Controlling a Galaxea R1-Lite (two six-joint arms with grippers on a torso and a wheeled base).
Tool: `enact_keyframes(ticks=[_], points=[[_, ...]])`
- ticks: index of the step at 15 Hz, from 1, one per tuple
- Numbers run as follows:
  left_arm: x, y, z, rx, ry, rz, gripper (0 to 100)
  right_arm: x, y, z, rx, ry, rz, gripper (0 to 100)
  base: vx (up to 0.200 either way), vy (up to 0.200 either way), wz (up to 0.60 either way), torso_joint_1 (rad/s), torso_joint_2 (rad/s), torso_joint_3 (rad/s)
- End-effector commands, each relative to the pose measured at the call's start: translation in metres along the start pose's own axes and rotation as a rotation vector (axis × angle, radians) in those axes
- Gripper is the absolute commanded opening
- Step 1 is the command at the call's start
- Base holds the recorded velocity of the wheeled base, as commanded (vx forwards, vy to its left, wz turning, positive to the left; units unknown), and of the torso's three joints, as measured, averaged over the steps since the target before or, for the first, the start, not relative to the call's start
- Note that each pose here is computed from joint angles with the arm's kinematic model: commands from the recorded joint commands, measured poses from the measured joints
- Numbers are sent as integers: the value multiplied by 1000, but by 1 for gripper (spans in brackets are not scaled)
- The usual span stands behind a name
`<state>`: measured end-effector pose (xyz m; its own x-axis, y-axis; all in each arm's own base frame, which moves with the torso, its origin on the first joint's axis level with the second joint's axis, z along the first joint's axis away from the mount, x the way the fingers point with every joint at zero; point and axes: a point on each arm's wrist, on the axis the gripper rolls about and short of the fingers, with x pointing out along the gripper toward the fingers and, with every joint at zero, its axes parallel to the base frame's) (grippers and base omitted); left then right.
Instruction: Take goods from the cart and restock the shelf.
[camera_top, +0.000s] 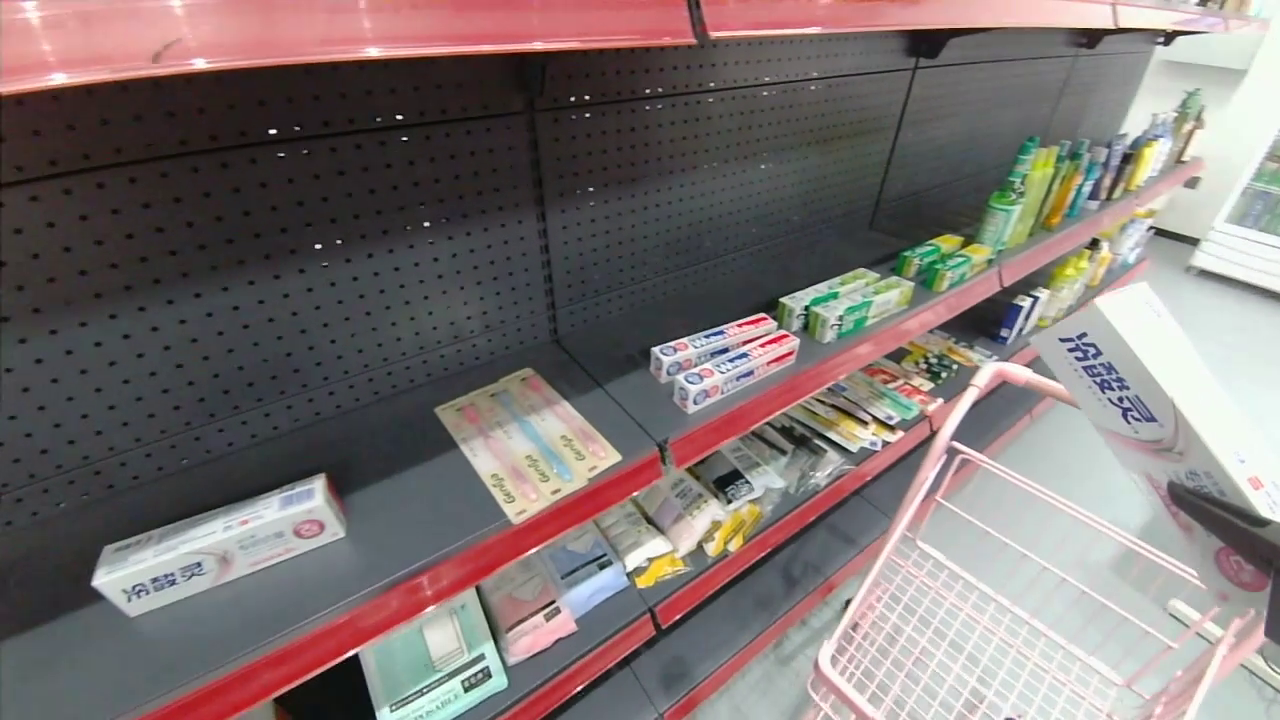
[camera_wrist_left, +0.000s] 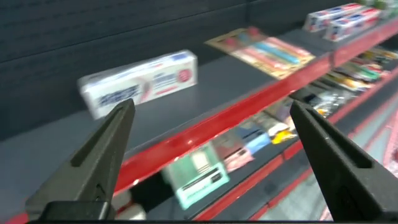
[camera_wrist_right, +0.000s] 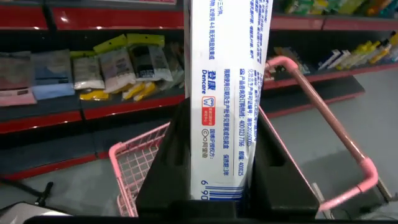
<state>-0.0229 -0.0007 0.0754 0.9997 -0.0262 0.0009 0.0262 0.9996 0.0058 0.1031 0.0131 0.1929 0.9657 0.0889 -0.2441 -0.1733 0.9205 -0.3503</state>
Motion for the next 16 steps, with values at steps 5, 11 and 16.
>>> enact_keyframes(ticks=[5, 11, 16], points=[[0, 0, 0, 0, 1, 0, 100, 4, 0, 0, -1, 12, 7, 0, 0, 0, 600, 1, 1, 0], [0, 0, 0, 0, 4, 0, 100, 5, 1, -2, -19, 20, 5, 0, 0, 0, 300, 2, 2, 1], [0, 0, 0, 8, 5, -6, 100, 4, 6, -1, 47, -12, 86, 0, 0, 0, 0, 0, 0, 0]])
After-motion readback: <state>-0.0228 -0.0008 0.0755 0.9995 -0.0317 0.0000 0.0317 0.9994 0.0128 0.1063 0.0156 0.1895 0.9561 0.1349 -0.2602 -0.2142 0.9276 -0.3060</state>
